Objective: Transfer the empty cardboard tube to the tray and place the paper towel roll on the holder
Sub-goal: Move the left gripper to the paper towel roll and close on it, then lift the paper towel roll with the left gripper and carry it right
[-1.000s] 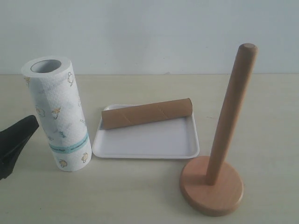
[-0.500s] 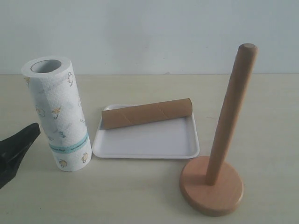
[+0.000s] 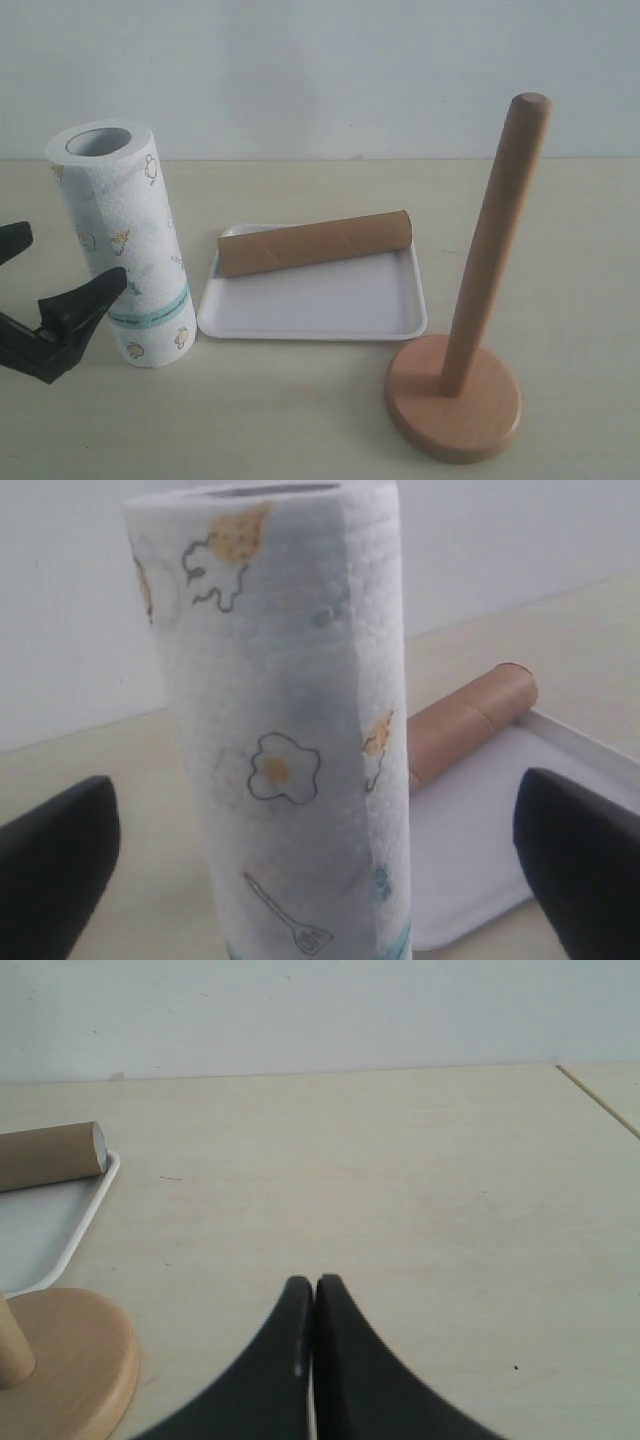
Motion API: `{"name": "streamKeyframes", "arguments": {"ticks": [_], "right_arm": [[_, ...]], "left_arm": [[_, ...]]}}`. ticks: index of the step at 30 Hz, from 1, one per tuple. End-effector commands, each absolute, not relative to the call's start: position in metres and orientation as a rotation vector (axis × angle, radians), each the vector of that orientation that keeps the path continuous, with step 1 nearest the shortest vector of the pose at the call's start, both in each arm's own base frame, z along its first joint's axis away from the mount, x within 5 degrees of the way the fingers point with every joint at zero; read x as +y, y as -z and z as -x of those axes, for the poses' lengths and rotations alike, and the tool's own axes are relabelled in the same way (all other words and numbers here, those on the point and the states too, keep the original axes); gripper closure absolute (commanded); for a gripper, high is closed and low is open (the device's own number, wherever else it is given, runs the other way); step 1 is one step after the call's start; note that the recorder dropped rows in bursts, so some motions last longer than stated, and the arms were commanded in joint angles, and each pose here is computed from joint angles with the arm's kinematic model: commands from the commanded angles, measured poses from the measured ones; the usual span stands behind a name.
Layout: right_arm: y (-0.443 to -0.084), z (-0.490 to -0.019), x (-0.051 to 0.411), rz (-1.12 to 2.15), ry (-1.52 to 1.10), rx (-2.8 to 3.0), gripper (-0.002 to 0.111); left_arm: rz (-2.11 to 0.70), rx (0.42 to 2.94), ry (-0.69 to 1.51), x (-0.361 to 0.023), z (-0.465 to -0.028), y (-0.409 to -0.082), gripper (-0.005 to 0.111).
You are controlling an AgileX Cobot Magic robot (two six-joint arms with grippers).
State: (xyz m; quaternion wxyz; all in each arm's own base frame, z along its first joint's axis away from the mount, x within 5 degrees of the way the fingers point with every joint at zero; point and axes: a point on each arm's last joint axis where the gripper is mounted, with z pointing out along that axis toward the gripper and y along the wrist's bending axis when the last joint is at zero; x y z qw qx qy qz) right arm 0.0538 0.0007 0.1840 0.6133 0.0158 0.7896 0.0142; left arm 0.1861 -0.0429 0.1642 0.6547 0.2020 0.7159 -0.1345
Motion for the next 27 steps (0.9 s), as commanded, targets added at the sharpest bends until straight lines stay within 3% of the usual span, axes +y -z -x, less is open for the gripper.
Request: {"name": "streamKeyframes", "arguments": {"ticks": [1, 23, 25, 27], "right_arm": [[-0.183, -0.054, 0.0, -0.041, -0.028, 1.816, 0.108], [-0.183, -0.054, 0.0, -0.041, -0.028, 1.816, 0.108], [-0.183, -0.054, 0.0, -0.041, -0.028, 1.816, 0.108], [-0.183, -0.054, 0.0, -0.041, -0.028, 1.816, 0.108]], "left_arm": [[-0.516, 1.62, 0.337, -0.047, -0.206, -0.159, -0.003], [-0.55, 1.63, 0.468, -0.056, -0.286, -0.133, -0.003], [-0.541, 1.63, 0.512, -0.058, -0.288, -0.135, 0.001], [-0.545, 1.629, 0.535, -0.059, -0.289, -0.136, 0.011]]}}
